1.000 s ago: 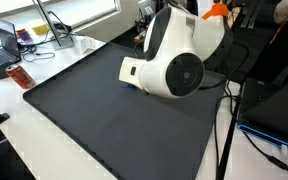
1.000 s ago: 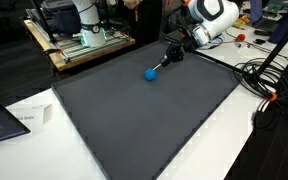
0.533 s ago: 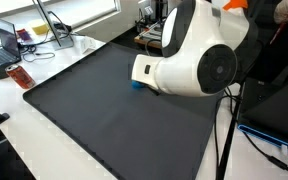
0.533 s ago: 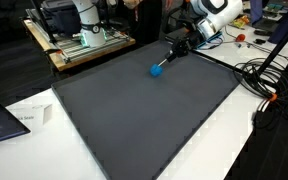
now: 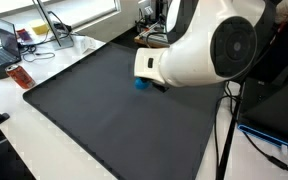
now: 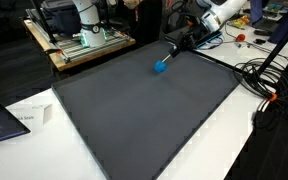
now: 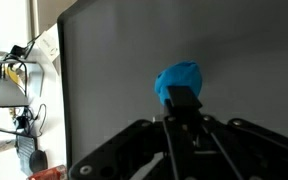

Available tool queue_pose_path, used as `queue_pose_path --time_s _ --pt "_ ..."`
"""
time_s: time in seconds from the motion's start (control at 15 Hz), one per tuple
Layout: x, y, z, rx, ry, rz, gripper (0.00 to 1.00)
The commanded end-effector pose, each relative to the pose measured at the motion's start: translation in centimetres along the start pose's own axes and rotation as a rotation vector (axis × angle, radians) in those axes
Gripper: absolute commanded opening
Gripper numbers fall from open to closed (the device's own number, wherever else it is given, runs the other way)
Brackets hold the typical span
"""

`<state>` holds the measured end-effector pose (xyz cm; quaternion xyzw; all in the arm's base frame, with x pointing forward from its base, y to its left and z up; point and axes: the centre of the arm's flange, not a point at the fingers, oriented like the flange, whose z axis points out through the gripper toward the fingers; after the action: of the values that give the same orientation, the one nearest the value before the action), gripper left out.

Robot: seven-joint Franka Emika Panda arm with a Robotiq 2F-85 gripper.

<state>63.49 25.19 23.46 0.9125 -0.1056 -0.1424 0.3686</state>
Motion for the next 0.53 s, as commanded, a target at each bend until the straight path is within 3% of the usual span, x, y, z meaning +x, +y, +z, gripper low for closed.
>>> queue_pose_path --time_s 0.0,0.07,0.13,0.2,0.27,0.33,0.4,0.47 --pt "0.3 3.9 -0.6 0.105 -0.038 -0.046 0.03" --pt "0.2 5.3 -1.0 0.166 -0.035 -0.129 0.03" --pt "1.3 5.6 -0.5 0.114 -0.058 0.023 0.03" --pt "1.1 7.2 -0.7 0.217 -0.053 -0.131 0.03" --pt "2.2 7.4 0.0 0.163 -0.082 0.023 0.03" --pt "1.8 8.9 0.0 0.264 -0.073 -0.131 0.03" --pt "2.8 9.0 0.8 0.223 -0.108 -0.002 0.03" --pt "2.6 10.0 0.9 0.312 -0.122 -0.125 0.03"
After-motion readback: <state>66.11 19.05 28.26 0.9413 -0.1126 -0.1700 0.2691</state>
